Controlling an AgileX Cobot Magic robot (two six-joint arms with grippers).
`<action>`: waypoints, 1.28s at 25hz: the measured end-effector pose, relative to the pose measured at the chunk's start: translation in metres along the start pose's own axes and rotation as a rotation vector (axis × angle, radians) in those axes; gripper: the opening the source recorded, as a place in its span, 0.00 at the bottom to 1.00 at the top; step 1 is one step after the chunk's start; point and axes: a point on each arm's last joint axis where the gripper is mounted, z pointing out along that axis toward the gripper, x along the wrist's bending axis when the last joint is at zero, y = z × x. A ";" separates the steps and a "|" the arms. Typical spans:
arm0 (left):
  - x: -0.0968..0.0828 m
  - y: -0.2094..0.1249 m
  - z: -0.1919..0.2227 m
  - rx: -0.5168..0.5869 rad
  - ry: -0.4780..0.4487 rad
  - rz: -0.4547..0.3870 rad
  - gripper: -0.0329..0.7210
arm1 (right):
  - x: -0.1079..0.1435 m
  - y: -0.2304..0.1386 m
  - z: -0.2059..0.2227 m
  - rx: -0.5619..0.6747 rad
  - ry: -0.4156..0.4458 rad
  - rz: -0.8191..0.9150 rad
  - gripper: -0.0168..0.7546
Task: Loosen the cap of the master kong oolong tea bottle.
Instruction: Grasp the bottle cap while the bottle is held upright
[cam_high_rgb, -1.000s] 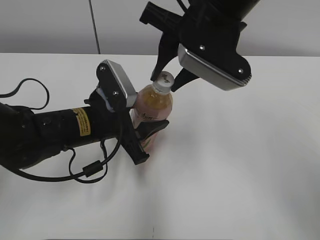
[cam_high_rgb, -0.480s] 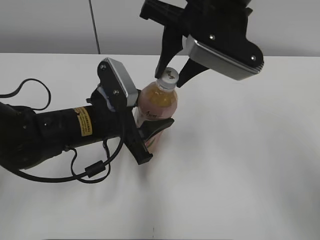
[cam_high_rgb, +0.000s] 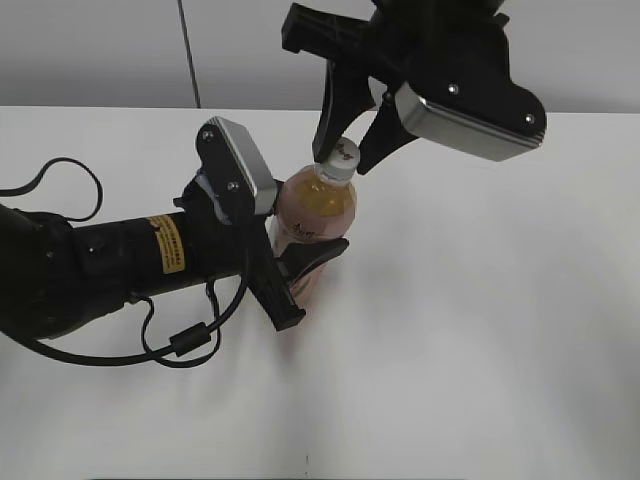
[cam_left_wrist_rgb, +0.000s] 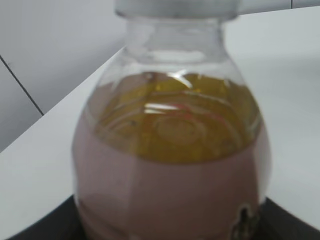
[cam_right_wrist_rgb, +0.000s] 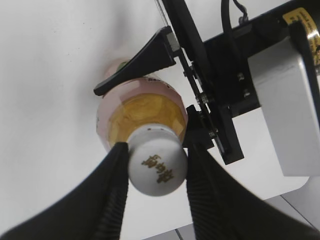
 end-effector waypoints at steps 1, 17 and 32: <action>0.000 0.000 0.000 0.000 0.000 0.000 0.57 | 0.000 0.000 0.000 0.000 -0.001 0.000 0.37; 0.000 -0.002 0.000 0.026 0.000 0.000 0.57 | 0.001 0.003 -0.001 -0.033 0.020 0.076 0.50; 0.000 -0.003 0.000 0.030 0.000 0.000 0.57 | -0.013 0.006 -0.038 0.029 -0.092 0.829 0.77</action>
